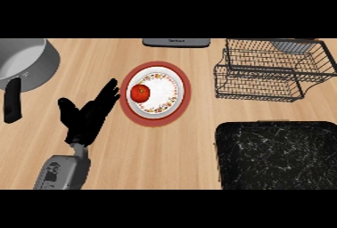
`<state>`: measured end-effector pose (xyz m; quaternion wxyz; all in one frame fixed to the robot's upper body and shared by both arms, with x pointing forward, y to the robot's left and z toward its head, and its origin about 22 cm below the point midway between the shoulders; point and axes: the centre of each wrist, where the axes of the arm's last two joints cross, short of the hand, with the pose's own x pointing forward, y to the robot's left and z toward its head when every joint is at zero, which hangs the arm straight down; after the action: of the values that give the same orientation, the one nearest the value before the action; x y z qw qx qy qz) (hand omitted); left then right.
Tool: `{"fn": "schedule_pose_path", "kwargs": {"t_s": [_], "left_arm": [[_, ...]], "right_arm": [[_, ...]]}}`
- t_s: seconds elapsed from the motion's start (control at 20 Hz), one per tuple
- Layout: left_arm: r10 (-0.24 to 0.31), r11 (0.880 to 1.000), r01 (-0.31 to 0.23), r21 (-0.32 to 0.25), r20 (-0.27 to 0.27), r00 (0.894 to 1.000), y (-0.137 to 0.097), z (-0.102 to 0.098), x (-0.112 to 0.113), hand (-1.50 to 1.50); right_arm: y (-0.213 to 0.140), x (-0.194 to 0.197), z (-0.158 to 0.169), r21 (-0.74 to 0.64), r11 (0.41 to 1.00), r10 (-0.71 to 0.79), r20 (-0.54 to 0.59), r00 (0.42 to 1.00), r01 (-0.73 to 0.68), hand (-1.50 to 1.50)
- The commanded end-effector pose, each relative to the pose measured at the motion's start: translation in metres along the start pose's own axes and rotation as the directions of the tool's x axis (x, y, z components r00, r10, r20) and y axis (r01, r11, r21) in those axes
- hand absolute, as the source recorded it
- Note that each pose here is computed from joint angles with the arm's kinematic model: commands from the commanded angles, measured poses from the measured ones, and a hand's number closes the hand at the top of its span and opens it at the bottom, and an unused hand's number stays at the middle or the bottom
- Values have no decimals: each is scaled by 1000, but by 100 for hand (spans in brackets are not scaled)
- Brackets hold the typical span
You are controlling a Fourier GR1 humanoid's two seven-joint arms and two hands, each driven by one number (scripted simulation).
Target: Pick the bell pepper from the tray and place it in the tiered basket
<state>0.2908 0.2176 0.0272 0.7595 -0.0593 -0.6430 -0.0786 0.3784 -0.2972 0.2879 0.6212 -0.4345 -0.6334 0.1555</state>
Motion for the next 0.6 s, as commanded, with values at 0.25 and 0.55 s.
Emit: {"fn": "schedule_pose_path", "kwargs": {"t_s": [0.25, 0.55], "left_arm": [[3, 1000, -3, -11, 11, 1000, -14, 6, -1, 0], [19, 1000, -19, -15, -6, 1000, -10, 7, -6, 0]], "right_arm": [[64, 0, -26, 49, 937, -343, -47, 938, 345, 150], [123, 8, -26, 149, 906, -408, 58, 911, 396, -150]]}}
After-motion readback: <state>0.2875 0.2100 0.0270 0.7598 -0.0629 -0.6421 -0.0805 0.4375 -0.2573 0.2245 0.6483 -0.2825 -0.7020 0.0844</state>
